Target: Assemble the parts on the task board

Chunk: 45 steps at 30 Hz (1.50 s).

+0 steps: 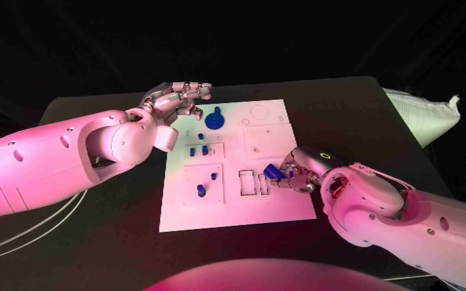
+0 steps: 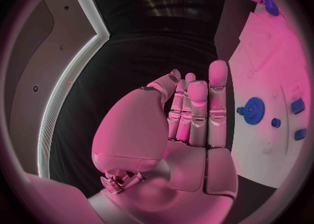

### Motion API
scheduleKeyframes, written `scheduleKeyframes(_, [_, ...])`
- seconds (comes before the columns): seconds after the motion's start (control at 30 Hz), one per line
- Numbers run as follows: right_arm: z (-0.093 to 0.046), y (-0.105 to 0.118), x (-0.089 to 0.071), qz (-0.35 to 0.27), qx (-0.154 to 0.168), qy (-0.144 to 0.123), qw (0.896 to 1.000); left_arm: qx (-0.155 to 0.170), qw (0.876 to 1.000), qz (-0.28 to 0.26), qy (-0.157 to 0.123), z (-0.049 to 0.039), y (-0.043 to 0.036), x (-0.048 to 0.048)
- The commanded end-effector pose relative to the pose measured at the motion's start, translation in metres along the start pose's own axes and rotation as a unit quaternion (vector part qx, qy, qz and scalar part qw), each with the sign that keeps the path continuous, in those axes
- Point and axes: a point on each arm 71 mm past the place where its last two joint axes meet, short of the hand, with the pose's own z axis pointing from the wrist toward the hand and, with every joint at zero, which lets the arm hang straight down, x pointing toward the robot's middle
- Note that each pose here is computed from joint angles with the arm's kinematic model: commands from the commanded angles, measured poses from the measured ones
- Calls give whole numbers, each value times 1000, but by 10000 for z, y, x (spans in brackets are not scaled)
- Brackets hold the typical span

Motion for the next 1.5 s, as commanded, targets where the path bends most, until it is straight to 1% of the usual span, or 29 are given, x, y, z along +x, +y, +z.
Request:
scheduleKeyframes(0.03, [3,-67,74,-13,19,16,1000,1,1000,-2,13,2,-2,34])
scheduleKeyframes(0.13, [-22,-26,39,17,13,-5,1000,1,1000,-3,14,0,-2,33])
scheduleKeyframes(0.27, [-86,33,-27,88,10,-32,996,1,1000,-2,13,-3,-1,26])
scheduleKeyframes(0.33, [-117,57,-65,116,10,-39,992,1,1000,-3,14,-4,0,28])
scheduleKeyframes(0.43, [-144,91,-111,144,10,-40,989,1,1000,-3,14,-3,3,32])
scheduleKeyframes(0.5, [-153,109,-122,155,11,-35,987,1,1000,-3,15,-1,4,34])
scheduleKeyframes(0.67, [-155,146,-103,168,15,-10,986,1,1000,-3,15,3,8,40])
scheduleKeyframes(0.93, [-107,234,11,147,11,53,988,1,1000,-4,17,3,11,49])
scheduleKeyframes(1.13, [-64,296,88,131,5,89,987,-1,1000,-4,19,5,14,58])
scheduleKeyframes(1.27, [-49,337,106,132,2,94,987,0,1000,-5,20,8,15,67])
scheduleKeyframes(1.5, [-26,371,96,136,-2,80,988,-1,1000,-6,23,9,15,75])
